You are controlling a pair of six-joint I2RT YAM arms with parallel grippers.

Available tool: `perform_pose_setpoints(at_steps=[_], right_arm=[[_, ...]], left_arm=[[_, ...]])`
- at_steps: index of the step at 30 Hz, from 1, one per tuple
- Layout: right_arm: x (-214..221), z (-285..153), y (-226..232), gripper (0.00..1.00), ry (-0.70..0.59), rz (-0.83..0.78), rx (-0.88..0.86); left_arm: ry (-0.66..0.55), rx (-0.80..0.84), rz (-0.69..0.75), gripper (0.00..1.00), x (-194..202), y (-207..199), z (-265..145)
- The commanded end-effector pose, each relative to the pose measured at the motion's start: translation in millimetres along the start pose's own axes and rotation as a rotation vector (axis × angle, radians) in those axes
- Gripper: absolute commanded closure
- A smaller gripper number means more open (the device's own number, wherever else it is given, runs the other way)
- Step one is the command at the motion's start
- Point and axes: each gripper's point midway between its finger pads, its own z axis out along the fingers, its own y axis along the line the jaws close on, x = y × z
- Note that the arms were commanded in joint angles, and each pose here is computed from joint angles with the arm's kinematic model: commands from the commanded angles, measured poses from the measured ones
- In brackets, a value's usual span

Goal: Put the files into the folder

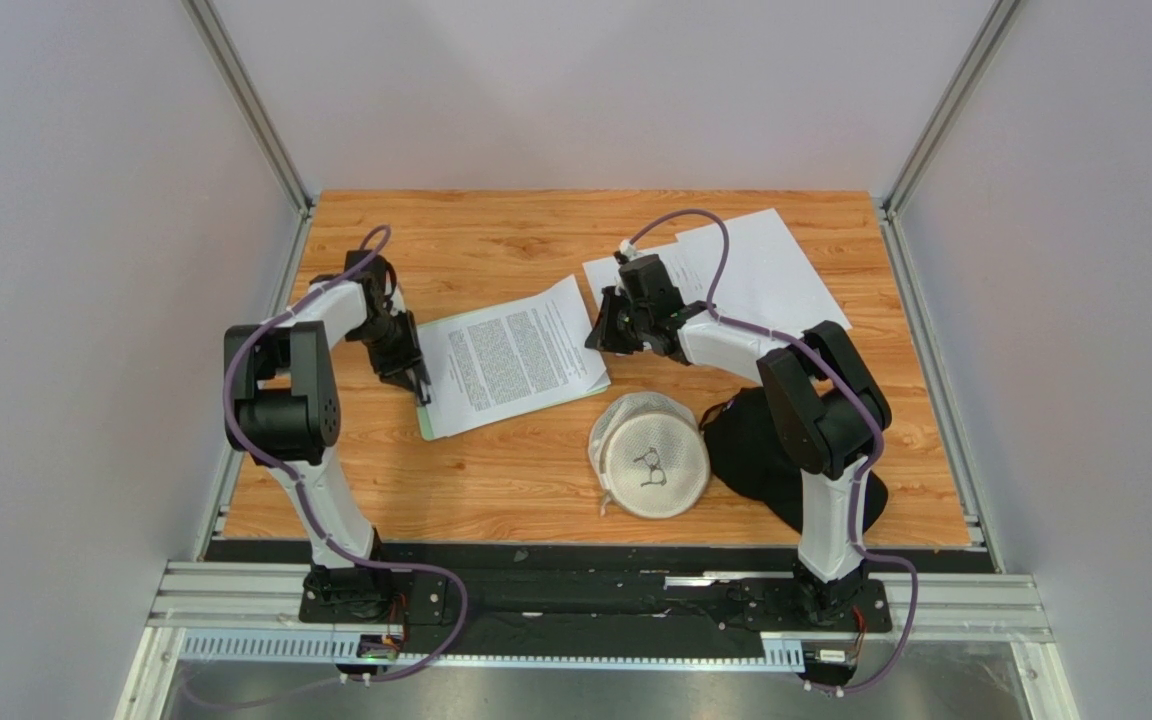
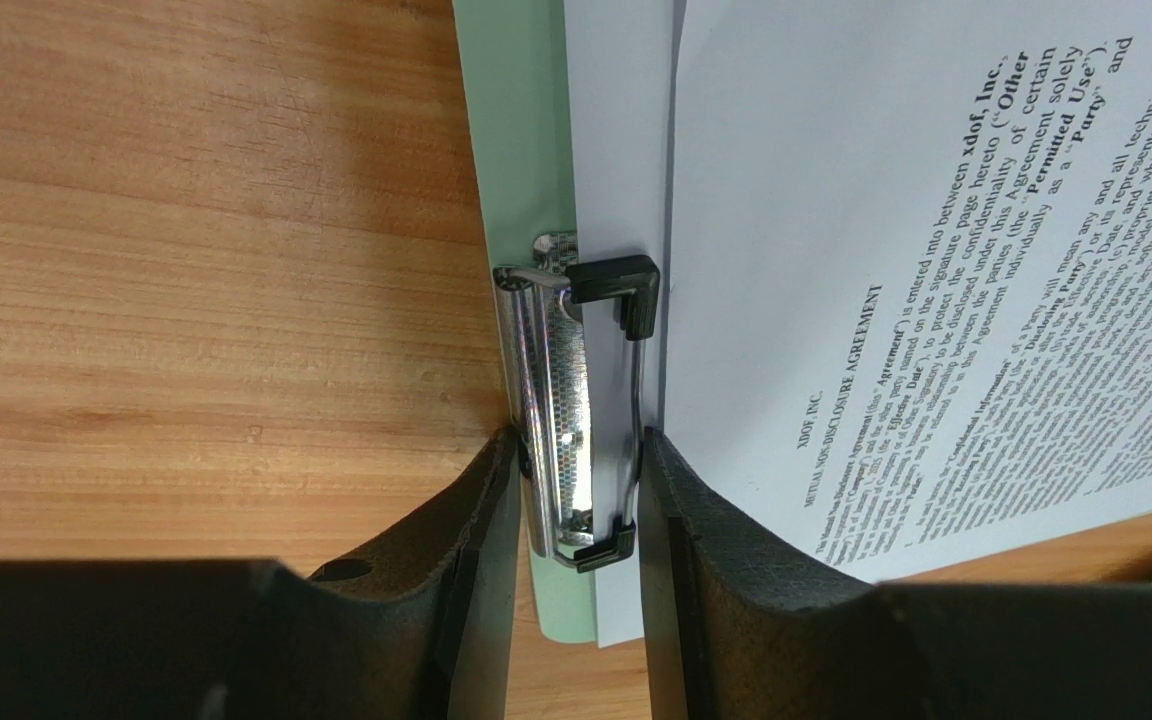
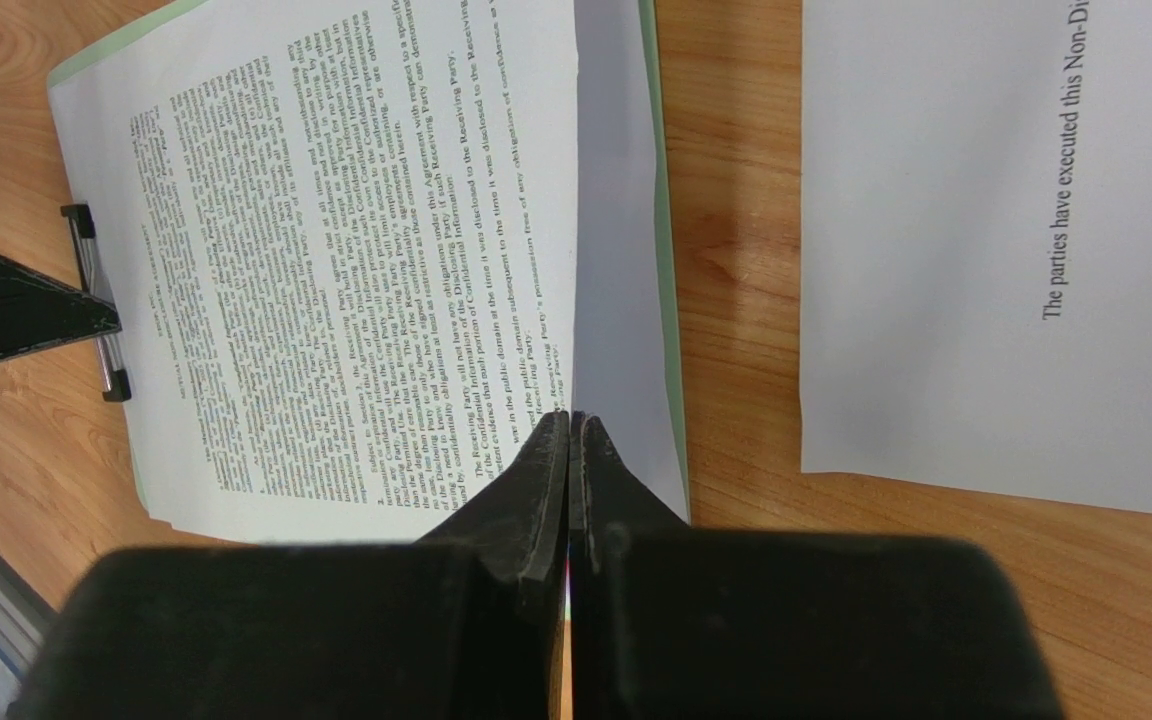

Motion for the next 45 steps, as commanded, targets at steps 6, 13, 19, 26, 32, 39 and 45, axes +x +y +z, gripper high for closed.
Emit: perform_pose_setpoints(at_steps=[6,13,19,26,32,39,45], right_arm=[[-27.2,-15.6,-7.5,1.00,-0.070,0.029,0.006],[-23.7,-10.7,-0.3,1.00,-0.056,0.023,-0.040],[-20.0,-11.0,23.9,1.00,-0.042,-0.080,-0.086],[-25.3,-13.0,21.5,0.70,-0.008,-0.108,-0.066],[-29.6,-13.0,17.0,0.52,0.041,-0.149,-0.074],[-38.1,1.5,29.9,0.59,0.036,-0.158,-0.158],[-43.8,12.9,30.3,0.48,0.049,-0.145,-0.190]], left_arm=[[-0.118,0.120,-0.019,1.00,-11.8,-19.0,-2.8],[-0.128,0.135,-0.025,1.00,-11.9,-21.5,-3.7],[-0.118,0.131,-0.065,1.00,-12.9,-23.6,-2.9],[-0.066,0.062,-0.071,1.00,-10.0,-18.7,0.2],[-0.057,0.044,-0.064,1.00,-9.0,-16.1,0.4],[-0.061,0.071,-0.035,1.00,-9.0,-22.9,0.9],[-0.061,0.088,-0.024,1.00,-9.7,-26.1,1.0]])
